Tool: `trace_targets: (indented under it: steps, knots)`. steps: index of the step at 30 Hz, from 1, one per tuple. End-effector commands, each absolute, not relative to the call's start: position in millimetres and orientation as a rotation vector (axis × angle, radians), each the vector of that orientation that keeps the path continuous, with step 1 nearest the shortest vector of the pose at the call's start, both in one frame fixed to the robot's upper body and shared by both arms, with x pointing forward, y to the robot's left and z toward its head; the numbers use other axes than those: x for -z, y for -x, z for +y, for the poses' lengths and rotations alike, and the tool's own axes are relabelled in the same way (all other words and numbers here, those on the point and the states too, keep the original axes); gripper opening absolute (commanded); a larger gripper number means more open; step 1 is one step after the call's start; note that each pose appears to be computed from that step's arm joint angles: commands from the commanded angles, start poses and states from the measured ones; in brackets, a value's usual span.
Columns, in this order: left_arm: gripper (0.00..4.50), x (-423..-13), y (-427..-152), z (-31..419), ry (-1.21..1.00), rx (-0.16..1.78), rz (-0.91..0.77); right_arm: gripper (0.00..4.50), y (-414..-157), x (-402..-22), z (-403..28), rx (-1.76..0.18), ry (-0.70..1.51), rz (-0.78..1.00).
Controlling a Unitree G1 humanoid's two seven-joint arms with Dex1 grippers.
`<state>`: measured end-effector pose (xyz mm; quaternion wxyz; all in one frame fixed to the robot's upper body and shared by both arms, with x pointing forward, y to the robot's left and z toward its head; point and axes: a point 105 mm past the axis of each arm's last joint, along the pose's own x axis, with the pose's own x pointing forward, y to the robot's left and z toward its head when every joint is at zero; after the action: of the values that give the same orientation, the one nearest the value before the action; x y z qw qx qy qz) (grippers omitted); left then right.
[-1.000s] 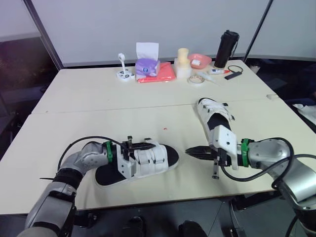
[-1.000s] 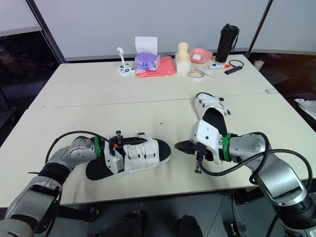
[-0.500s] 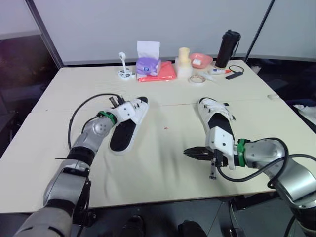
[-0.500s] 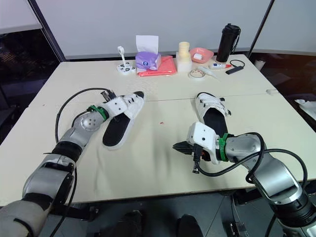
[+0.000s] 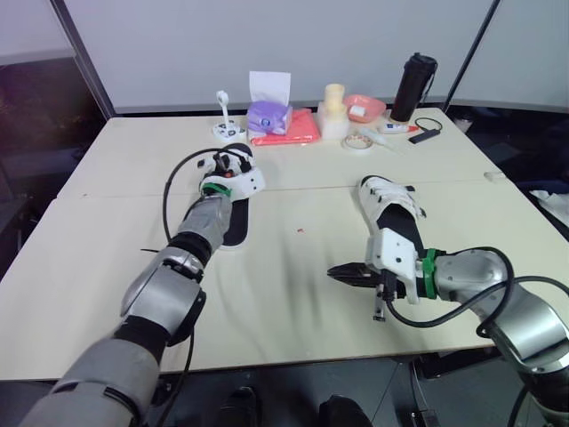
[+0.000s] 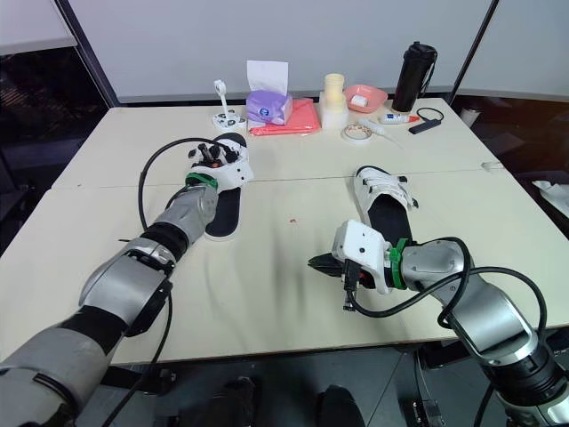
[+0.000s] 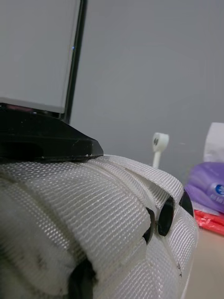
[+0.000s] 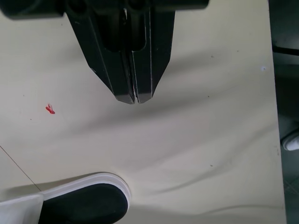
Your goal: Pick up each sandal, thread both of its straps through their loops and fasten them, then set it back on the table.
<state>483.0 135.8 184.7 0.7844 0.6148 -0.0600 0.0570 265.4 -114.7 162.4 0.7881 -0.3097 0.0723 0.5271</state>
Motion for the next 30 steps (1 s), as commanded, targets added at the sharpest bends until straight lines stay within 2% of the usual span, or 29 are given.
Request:
trace_targets:
  steps: [1,7,18,19,21,23,26,30]
  knots:
    - [0.07,-194.8,-485.6,124.6,-1.257,-0.12,-0.112,0.0,-263.8,-167.6,-113.0,-1.134,0.691,0.122]
    - [0.07,-176.5,-485.1,120.0,-1.213,-0.047,-0.015,0.0,-263.0,-165.9,-113.1,-1.133,0.694,0.125]
    - [0.07,-154.8,-482.4,121.9,-1.276,0.023,0.067,0.0,-264.1,-163.8,-111.2,-1.135,0.701,0.123]
    - [1.07,-151.9,-481.8,121.1,-1.278,0.032,0.074,0.0,-264.2,-163.6,-111.4,-1.134,0.701,0.124]
    - [1.79,-145.6,-480.5,119.3,-1.279,0.058,0.088,0.0,-264.4,-163.3,-111.2,-1.133,0.702,0.124]
    - [2.97,-138.8,-478.6,115.4,-1.281,0.098,0.088,0.0,-264.4,-163.1,-111.3,-1.132,0.703,0.125]
    - [4.39,-126.6,-474.3,110.3,-1.272,0.173,0.121,0.0,-264.2,-163.0,-112.0,-1.131,0.703,0.126]
    - [4.45,-112.5,-461.2,108.3,-1.235,0.296,0.177,0.0,-264.7,-162.4,-111.7,-1.132,0.702,0.127]
